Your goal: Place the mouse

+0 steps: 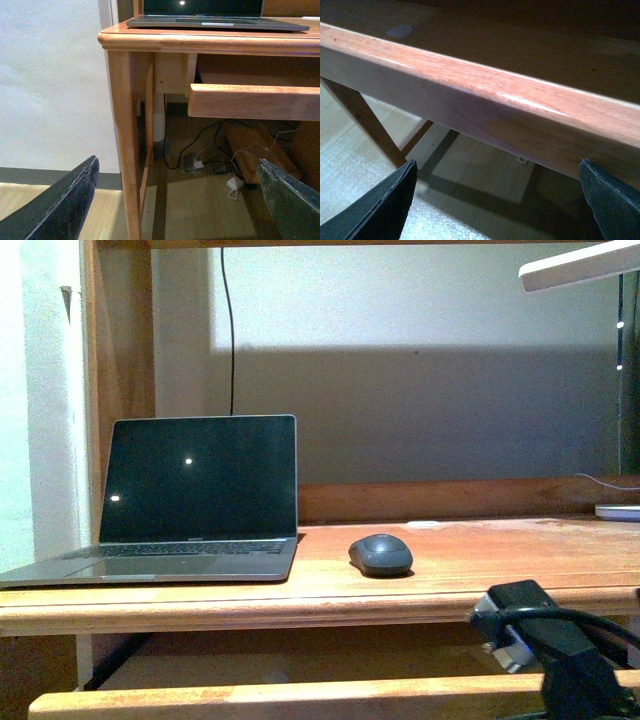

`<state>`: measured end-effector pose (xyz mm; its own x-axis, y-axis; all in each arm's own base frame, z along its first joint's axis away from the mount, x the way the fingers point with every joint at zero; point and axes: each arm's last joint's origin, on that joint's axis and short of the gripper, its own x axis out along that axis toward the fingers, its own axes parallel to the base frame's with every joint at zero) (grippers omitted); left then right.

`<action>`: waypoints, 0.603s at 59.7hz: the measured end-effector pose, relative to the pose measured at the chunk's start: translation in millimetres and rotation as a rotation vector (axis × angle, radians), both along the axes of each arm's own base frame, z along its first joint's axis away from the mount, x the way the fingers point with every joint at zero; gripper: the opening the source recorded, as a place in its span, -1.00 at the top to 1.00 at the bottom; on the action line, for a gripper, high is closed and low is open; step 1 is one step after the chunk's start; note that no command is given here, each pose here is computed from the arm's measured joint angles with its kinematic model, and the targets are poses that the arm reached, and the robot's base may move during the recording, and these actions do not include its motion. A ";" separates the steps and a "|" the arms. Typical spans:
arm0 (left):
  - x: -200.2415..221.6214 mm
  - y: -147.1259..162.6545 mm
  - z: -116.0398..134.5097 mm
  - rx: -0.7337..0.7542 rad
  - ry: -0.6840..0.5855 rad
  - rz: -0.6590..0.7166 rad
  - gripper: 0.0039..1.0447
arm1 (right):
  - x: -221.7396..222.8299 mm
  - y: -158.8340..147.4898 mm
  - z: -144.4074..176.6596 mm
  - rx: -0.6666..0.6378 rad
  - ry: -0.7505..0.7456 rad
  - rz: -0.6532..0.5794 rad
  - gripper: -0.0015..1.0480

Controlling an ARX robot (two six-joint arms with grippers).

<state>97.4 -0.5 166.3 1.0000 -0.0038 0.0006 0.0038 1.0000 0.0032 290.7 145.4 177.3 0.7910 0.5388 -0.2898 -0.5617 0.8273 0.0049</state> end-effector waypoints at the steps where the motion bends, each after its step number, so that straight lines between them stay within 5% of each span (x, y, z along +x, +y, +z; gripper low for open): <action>1: 0.0 0.0 0.0 0.000 0.000 0.000 -0.86 | 3.0 2.7 0.5 0.003 0.000 -0.006 -0.86; 36: 0.0 0.0 0.0 0.000 0.000 0.000 -0.86 | 32.5 45.5 -0.6 0.085 0.003 -0.073 -0.86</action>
<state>97.4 -0.5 166.3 1.0000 -0.0038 0.0006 0.0038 1.0000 0.0032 323.2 191.0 176.7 0.8284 0.5024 -0.2478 -0.4997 0.8627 0.0785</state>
